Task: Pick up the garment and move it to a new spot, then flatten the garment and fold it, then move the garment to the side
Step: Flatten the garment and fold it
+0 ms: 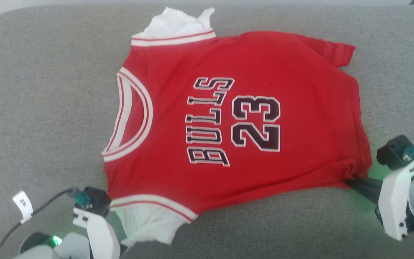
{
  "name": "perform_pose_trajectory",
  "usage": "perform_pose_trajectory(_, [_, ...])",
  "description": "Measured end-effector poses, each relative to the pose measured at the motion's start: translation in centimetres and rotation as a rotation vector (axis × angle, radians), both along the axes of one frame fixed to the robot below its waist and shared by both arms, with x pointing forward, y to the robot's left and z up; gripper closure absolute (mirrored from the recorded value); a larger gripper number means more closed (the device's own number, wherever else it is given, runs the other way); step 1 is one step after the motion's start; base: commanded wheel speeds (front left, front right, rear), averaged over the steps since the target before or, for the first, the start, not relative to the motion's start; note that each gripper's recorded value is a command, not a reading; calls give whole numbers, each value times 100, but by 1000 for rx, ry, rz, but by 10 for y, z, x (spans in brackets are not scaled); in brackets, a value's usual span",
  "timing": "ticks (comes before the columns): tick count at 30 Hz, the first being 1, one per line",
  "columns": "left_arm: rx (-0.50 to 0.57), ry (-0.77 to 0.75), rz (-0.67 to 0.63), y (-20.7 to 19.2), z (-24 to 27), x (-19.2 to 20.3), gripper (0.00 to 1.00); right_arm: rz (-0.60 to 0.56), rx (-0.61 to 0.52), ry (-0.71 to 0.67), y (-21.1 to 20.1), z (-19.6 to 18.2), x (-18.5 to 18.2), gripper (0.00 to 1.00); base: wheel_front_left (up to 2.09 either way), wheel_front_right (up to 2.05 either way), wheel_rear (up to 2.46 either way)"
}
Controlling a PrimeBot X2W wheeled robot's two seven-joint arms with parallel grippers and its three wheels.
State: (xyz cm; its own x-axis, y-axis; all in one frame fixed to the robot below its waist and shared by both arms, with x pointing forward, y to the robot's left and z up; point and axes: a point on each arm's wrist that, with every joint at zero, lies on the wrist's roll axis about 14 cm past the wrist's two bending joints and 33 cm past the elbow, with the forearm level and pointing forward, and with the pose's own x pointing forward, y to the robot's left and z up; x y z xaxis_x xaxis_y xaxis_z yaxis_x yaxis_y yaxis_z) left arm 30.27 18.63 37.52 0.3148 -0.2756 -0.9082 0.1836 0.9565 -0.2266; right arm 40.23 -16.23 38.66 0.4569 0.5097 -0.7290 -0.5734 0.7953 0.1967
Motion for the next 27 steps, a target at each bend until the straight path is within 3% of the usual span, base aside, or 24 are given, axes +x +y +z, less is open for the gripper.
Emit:
perform_pose_trajectory(4, [-20, 42, 5, -6, -3, -15, 100, -13, 4, 30, -5, -4, -17, 100, 0, 0, 0])
perform_pose_trajectory(10, [-16, -3, 0, -7, 0, -7, 100, -46, 30, 34, -6, -3, -28, 100, 0, 0, 0])
perform_pose_trajectory(15, [14, -139, -13, 2, 21, 26, 100, -91, 55, -8, -8, 7, -26, 100, 0, 0, 0])
perform_pose_trajectory(27, [129, -535, -109, 18, 104, 132, 100, -221, 89, -225, -16, 57, 27, 100, 0, 0, 0])
